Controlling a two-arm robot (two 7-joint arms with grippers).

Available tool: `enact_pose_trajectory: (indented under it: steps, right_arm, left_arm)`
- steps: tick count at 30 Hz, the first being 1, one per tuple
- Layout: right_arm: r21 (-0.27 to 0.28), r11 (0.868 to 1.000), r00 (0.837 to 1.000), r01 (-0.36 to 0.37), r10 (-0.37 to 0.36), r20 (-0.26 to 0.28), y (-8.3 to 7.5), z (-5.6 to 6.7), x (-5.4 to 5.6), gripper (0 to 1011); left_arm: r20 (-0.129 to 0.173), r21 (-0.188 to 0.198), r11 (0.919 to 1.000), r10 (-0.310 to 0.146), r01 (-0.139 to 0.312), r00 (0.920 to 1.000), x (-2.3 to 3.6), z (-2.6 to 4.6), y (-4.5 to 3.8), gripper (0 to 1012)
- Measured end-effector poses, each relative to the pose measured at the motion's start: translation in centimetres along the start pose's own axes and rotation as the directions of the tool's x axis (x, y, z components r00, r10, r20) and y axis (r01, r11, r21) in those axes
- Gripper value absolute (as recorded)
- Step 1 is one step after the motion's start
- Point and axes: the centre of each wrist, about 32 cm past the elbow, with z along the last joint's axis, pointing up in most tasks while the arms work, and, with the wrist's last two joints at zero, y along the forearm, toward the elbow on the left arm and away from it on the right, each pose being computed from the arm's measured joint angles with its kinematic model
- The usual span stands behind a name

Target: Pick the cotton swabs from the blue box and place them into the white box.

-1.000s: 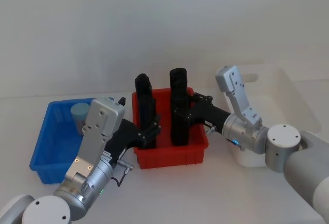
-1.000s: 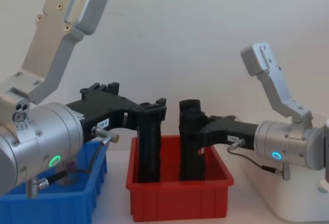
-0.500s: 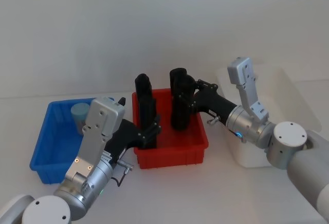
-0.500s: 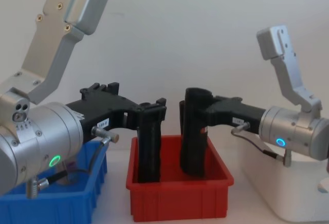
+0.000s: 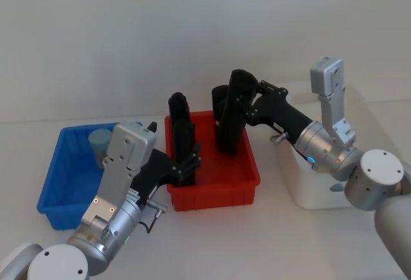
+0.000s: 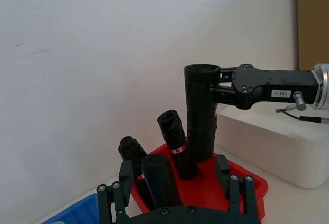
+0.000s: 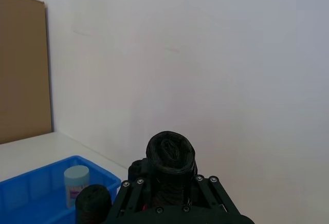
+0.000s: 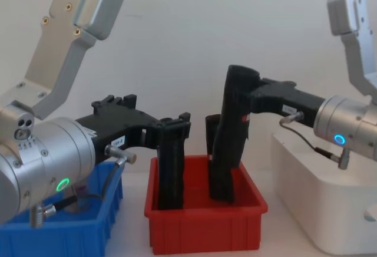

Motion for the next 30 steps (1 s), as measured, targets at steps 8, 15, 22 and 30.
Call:
enact_pose_trajectory:
  steps: [8,15,22,30]
  right_arm:
    - [0.039,0.997,0.998,0.062,-0.062,0.003,-1.3,1.6,-0.3,364]
    - [0.046,0.988,0.989,0.145,-0.145,0.001,-2.9,3.1,-0.6,364]
    - [0.024,0.972,0.972,0.235,-0.234,-0.005,-4.9,4.5,-1.0,364]
    - [-0.026,0.945,0.945,0.325,-0.326,-0.011,-6.7,5.9,-1.5,364]
  left_arm:
    - [0.0,0.0,1.0,0.0,0.0,1.0,0.0,0.0,0.0,1004]
    - [0.0,0.0,1.0,0.0,0.0,1.0,0.0,0.0,0.0,1004]
    - [0.0,0.0,1.0,0.0,0.0,1.0,0.0,0.0,0.0,1004]
    - [0.0,0.0,1.0,0.0,0.0,1.0,0.0,0.0,0.0,1004]
